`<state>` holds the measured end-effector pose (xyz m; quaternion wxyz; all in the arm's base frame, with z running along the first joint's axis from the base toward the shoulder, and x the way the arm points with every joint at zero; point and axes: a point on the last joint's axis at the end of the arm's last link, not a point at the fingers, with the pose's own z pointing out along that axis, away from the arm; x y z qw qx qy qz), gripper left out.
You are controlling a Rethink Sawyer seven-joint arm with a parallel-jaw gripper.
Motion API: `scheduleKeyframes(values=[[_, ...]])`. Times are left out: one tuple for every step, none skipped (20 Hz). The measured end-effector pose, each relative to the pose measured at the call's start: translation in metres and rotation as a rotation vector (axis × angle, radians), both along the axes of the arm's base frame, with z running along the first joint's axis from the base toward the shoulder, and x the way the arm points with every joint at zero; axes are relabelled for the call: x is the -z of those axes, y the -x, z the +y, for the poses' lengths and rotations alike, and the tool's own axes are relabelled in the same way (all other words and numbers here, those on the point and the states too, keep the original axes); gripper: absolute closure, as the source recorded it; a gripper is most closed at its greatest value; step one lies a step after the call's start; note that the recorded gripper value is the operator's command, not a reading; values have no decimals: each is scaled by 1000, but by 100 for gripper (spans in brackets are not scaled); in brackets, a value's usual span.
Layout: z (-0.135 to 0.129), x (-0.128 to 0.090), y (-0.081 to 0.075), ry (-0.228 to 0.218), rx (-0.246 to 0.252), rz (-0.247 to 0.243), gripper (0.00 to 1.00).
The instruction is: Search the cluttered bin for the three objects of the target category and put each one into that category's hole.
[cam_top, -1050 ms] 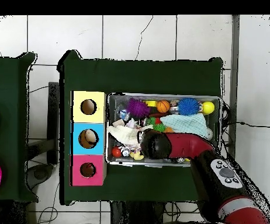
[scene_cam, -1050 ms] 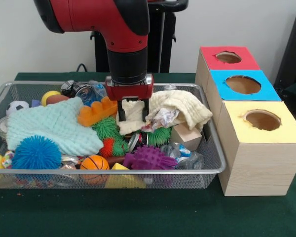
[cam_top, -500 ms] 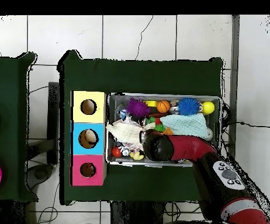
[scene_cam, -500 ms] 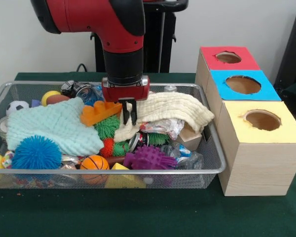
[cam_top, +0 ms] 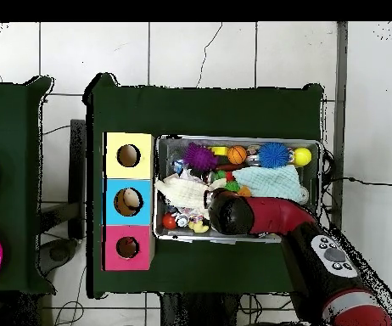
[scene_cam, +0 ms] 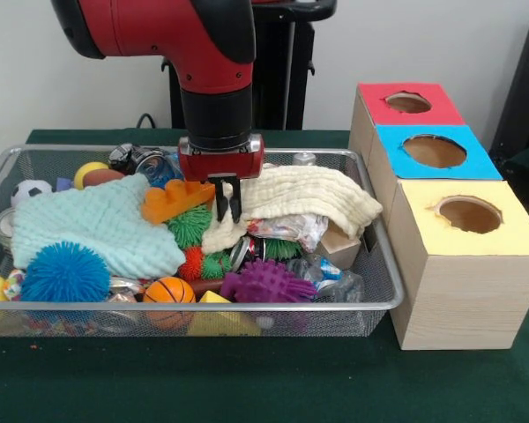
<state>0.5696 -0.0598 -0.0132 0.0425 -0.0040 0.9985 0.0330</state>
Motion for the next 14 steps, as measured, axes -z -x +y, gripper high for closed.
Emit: scheduleKeyframes(values=[[-2,-7,-3,8,-1,-9,100],[-4,-12,-4,13,-1,-13,100],[-6,-16,-5,18,-1,-16,100],[-10,-25,-8,28,0,-23,100],[-14,-31,-11,36,3,-29,100],[-20,-39,-14,45,7,-37,100],[-30,-54,-20,58,16,-51,100],[-38,-65,-25,66,26,-66,100],[-44,-71,-27,72,33,-76,100],[-50,-77,-29,77,40,-85,100],[-63,-89,-34,86,56,-106,100],[-73,-98,-36,93,68,-122,100],[-82,-105,-39,98,80,-137,100],[-92,-113,-40,103,92,-150,100]])
